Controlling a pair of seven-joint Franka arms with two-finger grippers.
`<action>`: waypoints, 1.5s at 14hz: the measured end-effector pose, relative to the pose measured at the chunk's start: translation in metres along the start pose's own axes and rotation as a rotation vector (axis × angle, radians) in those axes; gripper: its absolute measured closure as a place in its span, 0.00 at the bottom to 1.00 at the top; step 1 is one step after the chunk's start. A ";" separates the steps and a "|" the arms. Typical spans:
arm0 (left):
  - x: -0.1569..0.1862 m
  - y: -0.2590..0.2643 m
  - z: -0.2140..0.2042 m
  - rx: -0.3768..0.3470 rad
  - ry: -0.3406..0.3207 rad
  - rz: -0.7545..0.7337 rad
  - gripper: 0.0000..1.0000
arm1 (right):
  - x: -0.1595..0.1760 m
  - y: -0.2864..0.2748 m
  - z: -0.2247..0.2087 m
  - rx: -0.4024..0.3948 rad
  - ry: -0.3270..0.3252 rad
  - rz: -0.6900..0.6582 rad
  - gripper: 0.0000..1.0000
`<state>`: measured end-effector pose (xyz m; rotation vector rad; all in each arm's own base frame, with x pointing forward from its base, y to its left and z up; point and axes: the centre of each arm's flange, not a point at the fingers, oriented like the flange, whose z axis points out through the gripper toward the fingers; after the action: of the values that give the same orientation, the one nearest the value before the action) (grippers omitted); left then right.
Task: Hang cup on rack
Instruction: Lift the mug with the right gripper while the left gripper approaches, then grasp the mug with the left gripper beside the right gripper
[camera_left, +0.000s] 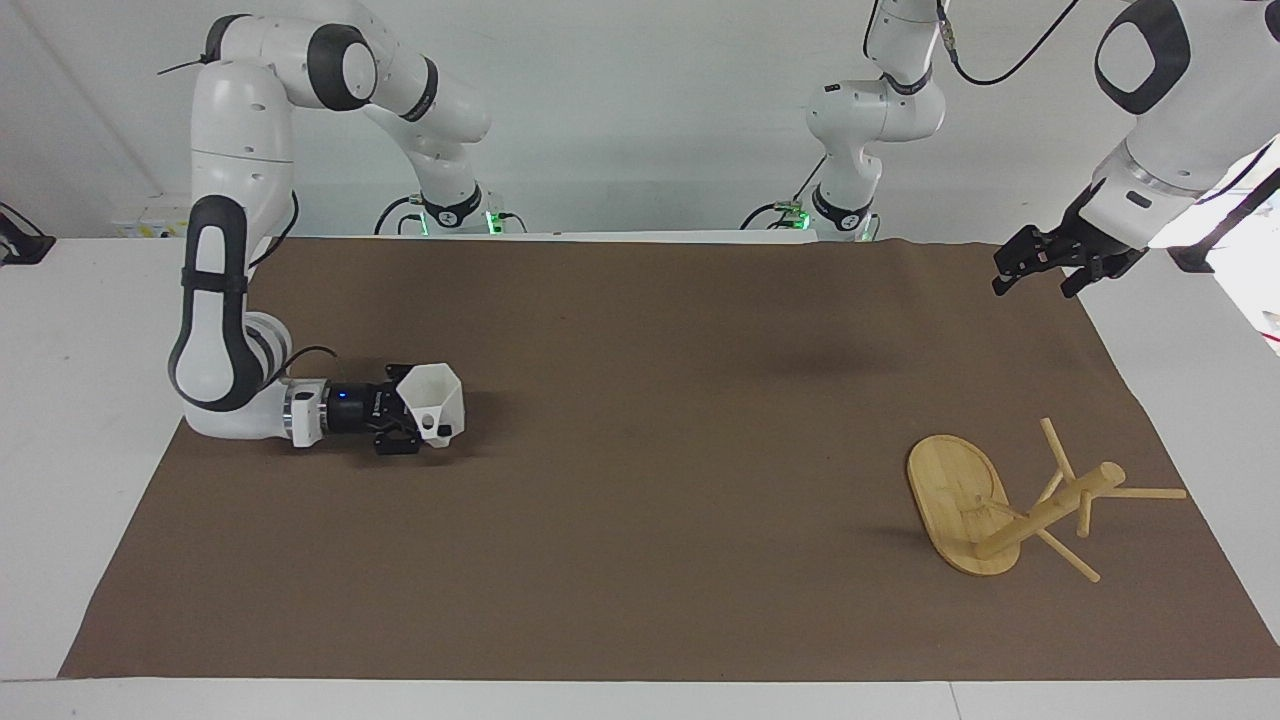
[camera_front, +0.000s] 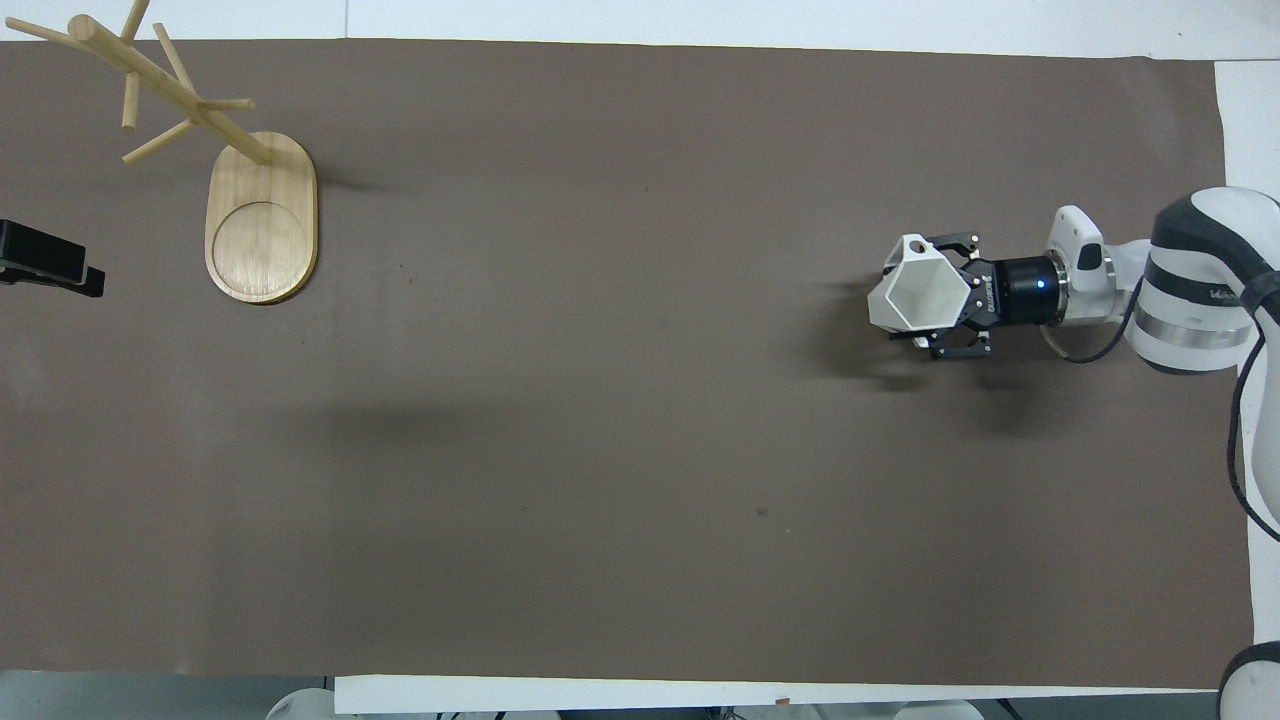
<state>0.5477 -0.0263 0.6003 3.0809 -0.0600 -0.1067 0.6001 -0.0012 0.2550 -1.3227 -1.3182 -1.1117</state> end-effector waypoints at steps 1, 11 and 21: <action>0.001 0.017 0.000 0.001 0.009 -0.028 0.00 | 0.023 0.011 0.038 -0.030 0.018 0.002 0.22; -0.035 0.272 0.029 -0.015 0.133 -0.226 0.00 | 0.090 -0.018 0.307 -0.140 -0.042 0.095 0.22; -0.009 0.312 0.102 0.002 0.113 -0.288 0.04 | 0.109 -0.035 0.350 -0.233 -0.079 0.107 0.22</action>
<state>0.5204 -0.3426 0.5176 3.0682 0.3893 0.0552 0.5625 0.3611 0.3080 -1.6038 -1.1855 -1.1755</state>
